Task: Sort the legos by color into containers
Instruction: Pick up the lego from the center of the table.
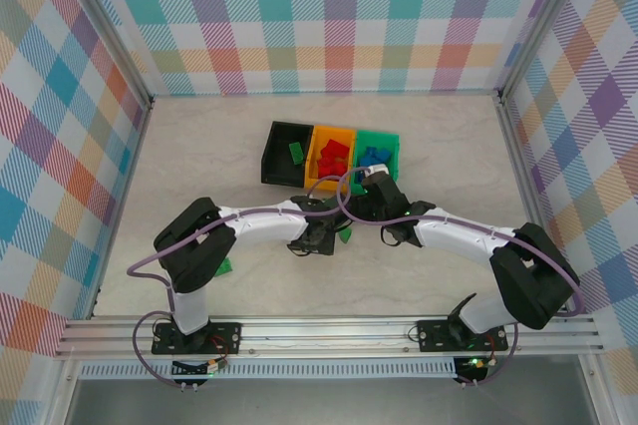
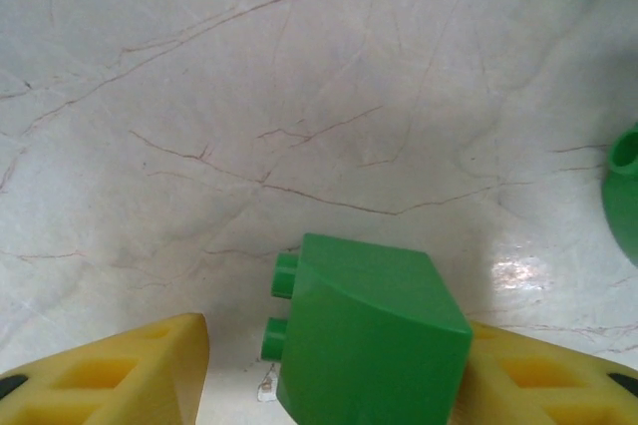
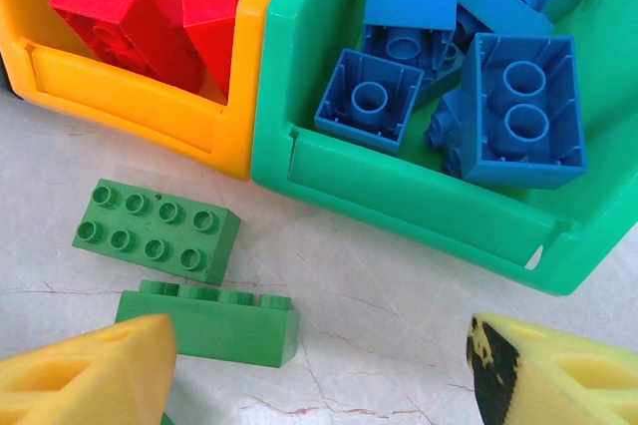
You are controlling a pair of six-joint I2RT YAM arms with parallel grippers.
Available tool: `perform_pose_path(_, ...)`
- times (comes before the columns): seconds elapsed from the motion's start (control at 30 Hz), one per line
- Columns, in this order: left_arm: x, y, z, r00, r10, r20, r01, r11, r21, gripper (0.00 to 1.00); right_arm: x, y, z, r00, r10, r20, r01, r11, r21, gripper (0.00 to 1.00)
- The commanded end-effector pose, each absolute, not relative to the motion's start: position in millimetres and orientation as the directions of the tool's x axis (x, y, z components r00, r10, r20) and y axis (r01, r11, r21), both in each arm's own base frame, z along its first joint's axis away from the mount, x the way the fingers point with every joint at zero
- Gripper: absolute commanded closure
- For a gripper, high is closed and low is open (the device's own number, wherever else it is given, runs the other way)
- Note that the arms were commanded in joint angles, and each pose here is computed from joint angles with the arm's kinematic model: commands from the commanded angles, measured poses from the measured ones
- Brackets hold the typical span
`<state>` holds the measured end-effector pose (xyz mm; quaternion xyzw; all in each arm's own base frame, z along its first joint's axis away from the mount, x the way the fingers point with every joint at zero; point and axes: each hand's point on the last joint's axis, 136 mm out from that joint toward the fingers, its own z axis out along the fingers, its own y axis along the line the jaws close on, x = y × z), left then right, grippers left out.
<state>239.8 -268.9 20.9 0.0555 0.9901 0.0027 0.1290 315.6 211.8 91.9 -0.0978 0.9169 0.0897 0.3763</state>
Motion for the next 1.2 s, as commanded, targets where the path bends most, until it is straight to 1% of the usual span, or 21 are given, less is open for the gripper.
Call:
perform_pose_path(0.0, 238.4, -260.3, 18.2, -0.966, 0.137, -0.221, 0.124, 0.990, 0.073, 0.41, 320.7, 214.9, 94.5, -0.695, -0.100, -0.711, -0.241, 0.965, 0.100, 0.23)
perform_pose_path(0.17, 242.4, -258.6, 18.4, -0.961, 0.152, -0.233, 0.132, 0.986, 0.097, 0.42, 321.0, 213.3, 96.4, -0.691, -0.101, -0.716, -0.238, 0.967, 0.094, 0.23)
perform_pose_path(0.4, 244.1, -262.0, 19.0, -0.958, 0.153, -0.241, 0.136, 0.987, 0.084, 0.44, 319.4, 210.2, 97.5, -0.687, -0.098, -0.720, -0.233, 0.968, 0.090, 0.23)
perform_pose_path(0.53, 243.5, -266.3, 16.6, -0.960, 0.154, -0.234, 0.142, 0.988, 0.068, 0.50, 319.1, 209.9, 98.4, -0.685, -0.099, -0.722, -0.234, 0.968, 0.089, 0.23)
perform_pose_path(0.6, 242.5, -267.7, 16.0, -0.961, 0.152, -0.229, 0.143, 0.988, 0.058, 0.64, 319.4, 209.8, 98.6, -0.684, -0.099, -0.723, -0.234, 0.968, 0.089, 0.23)
perform_pose_path(0.63, 241.9, -268.3, 15.5, -0.962, 0.149, -0.227, 0.141, 0.989, 0.052, 0.66, 320.0, 209.0, 97.9, -0.686, -0.097, -0.721, -0.230, 0.969, 0.088, 0.23)
perform_pose_path(0.87, 242.7, -265.6, 22.1, -0.959, 0.143, -0.246, 0.134, 0.990, 0.051, 0.68, 319.2, 208.9, 97.8, -0.687, -0.098, -0.720, -0.230, 0.969, 0.088, 0.23)
perform_pose_path(0.9, 243.6, -265.0, 24.0, -0.956, 0.142, -0.255, 0.133, 0.990, 0.050, 0.72, 319.4, 208.7, 98.4, -0.687, -0.097, -0.720, -0.230, 0.969, 0.088, 0.23)
perform_pose_path(0.93, 244.3, -264.1, 25.6, -0.955, 0.142, -0.260, 0.132, 0.990, 0.054, 0.73, 318.8, 208.3, 98.9, -0.686, -0.096, -0.721, -0.230, 0.969, 0.090, 0.23)
perform_pose_path(1.17, 250.8, -257.1, 41.8, -0.941, 0.125, -0.313, 0.109, 0.992, 0.070, 0.73, 317.6, 208.6, 99.7, -0.685, -0.092, -0.723, -0.231, 0.968, 0.095, 0.23)
